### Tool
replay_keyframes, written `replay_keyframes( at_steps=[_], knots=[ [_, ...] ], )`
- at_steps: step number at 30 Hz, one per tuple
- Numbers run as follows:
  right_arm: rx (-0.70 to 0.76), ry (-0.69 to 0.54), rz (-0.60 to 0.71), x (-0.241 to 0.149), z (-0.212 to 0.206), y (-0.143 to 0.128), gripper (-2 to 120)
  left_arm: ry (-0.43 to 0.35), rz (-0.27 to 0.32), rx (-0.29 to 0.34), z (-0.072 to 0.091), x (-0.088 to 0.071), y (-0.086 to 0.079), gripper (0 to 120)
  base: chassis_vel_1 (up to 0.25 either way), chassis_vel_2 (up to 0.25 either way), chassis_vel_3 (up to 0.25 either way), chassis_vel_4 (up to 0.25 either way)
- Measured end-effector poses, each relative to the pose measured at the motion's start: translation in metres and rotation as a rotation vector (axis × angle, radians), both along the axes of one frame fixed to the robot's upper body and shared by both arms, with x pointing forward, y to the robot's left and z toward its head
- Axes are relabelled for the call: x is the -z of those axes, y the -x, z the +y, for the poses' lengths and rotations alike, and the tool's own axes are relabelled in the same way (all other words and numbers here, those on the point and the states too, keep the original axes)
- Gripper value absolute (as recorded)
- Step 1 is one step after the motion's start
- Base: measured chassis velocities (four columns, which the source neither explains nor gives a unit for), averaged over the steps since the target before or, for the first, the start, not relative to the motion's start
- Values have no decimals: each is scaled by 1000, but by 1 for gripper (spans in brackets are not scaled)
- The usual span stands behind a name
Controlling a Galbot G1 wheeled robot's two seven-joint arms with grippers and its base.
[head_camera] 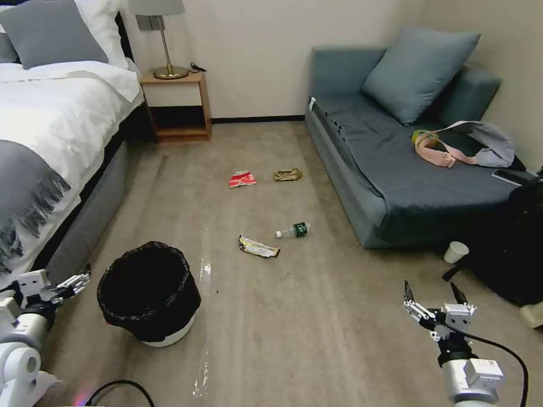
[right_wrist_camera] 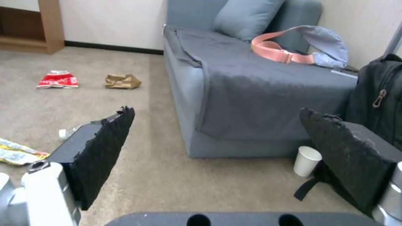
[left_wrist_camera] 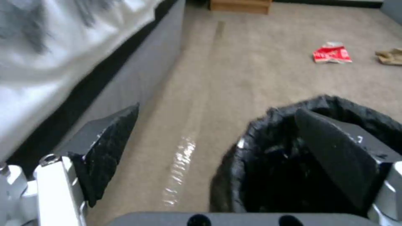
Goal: Pick up the trash bin, then pick up the garbage on the floor and place it into the trash bin.
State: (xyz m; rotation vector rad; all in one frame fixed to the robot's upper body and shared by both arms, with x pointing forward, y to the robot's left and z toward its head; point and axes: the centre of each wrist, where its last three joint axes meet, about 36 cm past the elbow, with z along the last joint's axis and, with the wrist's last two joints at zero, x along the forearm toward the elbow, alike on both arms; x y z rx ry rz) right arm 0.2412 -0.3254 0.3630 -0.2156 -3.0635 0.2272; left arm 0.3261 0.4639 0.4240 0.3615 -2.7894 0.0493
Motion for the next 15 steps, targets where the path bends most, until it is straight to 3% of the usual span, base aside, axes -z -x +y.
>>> replay_keyframes(
  at_steps=[15],
  knots=[
    [6,-7,9,6,1,-1,100,49,105,-19,2,45,-5,100,0,0,0,0]
  ],
)
